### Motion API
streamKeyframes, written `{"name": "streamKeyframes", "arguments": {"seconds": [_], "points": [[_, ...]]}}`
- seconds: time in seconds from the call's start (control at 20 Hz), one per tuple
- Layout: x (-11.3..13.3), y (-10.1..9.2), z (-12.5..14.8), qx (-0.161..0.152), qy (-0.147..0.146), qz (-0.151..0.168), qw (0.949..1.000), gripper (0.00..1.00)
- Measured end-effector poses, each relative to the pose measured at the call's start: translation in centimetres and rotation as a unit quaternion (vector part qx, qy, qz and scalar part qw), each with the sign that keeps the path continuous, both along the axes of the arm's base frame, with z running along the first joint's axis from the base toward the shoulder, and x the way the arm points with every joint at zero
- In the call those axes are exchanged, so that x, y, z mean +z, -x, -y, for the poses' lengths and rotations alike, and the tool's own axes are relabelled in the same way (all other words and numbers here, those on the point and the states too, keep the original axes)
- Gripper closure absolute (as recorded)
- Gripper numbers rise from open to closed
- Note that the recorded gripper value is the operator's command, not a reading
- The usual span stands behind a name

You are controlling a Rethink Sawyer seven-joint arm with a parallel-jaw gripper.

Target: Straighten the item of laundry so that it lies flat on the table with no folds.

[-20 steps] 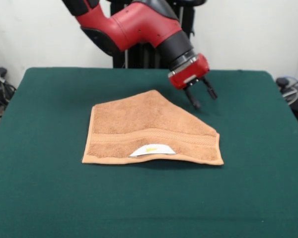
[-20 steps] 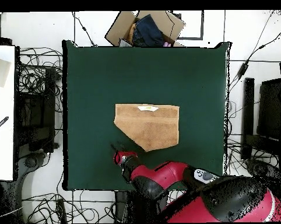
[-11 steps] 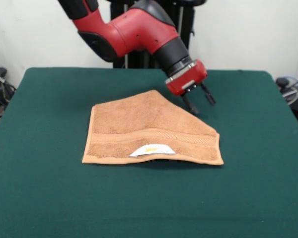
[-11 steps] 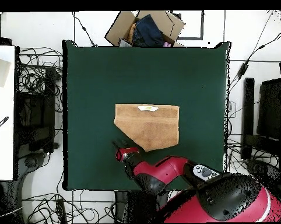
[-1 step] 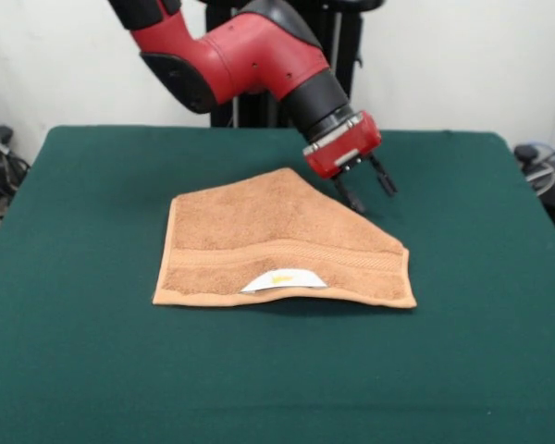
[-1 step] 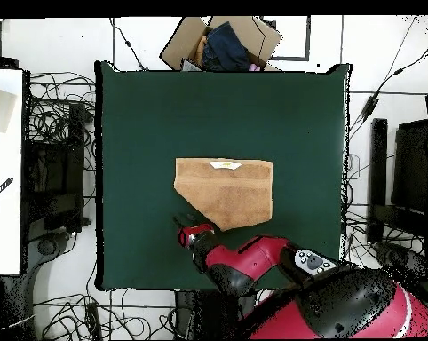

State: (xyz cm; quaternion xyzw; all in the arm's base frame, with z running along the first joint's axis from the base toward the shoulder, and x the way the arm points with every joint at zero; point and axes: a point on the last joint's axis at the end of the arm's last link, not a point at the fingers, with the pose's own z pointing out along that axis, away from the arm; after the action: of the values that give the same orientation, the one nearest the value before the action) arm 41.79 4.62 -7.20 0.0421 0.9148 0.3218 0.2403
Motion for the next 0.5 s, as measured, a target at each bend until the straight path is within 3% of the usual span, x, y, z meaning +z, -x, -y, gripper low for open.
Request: {"name": "streamKeyframes", "arguments": {"seconds": [0.5], "points": [[0.11,0.08,-0.34,0.043,0.034,0.014,0.9984,0.0]]}}
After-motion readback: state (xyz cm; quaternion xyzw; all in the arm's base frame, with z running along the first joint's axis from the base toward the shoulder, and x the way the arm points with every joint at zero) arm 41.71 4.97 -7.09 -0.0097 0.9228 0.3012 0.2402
